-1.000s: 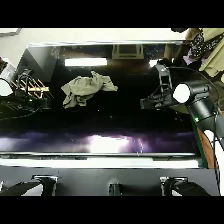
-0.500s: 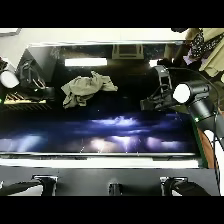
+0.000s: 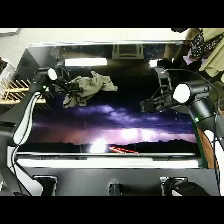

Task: Fold the clothes and pants, and hang the long-sleeved shirts on hangers.

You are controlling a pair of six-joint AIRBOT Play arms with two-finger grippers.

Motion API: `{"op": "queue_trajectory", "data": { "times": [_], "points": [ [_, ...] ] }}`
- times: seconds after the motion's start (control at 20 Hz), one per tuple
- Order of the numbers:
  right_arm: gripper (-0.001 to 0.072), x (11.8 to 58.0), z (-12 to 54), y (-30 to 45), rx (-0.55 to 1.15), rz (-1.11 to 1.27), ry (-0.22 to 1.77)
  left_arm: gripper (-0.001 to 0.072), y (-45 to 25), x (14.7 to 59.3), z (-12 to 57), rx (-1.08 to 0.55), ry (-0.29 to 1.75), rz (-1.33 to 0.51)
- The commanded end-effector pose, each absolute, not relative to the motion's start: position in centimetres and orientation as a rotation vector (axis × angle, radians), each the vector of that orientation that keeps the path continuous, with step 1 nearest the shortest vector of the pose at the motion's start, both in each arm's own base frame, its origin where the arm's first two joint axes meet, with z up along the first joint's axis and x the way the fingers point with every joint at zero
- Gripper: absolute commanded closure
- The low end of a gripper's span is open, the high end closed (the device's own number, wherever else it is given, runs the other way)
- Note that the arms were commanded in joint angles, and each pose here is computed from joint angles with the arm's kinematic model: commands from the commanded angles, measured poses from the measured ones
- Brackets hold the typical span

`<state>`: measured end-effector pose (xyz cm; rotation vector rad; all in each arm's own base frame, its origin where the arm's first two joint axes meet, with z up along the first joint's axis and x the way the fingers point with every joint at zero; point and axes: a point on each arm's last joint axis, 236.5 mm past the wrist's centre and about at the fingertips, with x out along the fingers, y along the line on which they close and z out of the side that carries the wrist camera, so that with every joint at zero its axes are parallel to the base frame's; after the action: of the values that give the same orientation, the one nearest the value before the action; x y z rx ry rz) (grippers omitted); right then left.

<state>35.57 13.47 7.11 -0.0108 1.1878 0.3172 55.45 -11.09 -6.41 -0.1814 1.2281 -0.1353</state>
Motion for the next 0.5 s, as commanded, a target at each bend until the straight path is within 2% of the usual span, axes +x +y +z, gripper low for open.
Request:
{"op": "queue_trajectory", "data": {
  "times": [0.0, 0.05, 0.25, 0.4, 0.45],
  "points": [
    [0.0549, 35.3, 7.0, 13.5, -0.003, 0.316, 1.202, 0.0528, -13.8, 54.7, -8.1, -0.280, 1.308, -0.198],
    [0.0549, 35.0, 6.9, 13.4, 0.001, 0.311, 1.218, 0.0695, -14.4, 53.7, -7.6, -0.283, 1.348, -0.234],
    [0.0549, 32.5, 6.1, 12.8, -0.019, 0.308, 1.327, 0.0698, -15.8, 48.6, -2.7, -0.243, 1.466, -0.312],
    [0.0546, 31.3, 6.4, 12.5, -0.027, 0.307, 1.364, 0.0698, -20.6, 45.3, 3.2, -0.169, 1.422, -0.435],
    [0.0506, 30.9, 6.7, 12.3, -0.031, 0.306, 1.362, 0.0697, -23.3, 43.9, 5.0, -0.164, 1.407, -0.505]
  ]
}}
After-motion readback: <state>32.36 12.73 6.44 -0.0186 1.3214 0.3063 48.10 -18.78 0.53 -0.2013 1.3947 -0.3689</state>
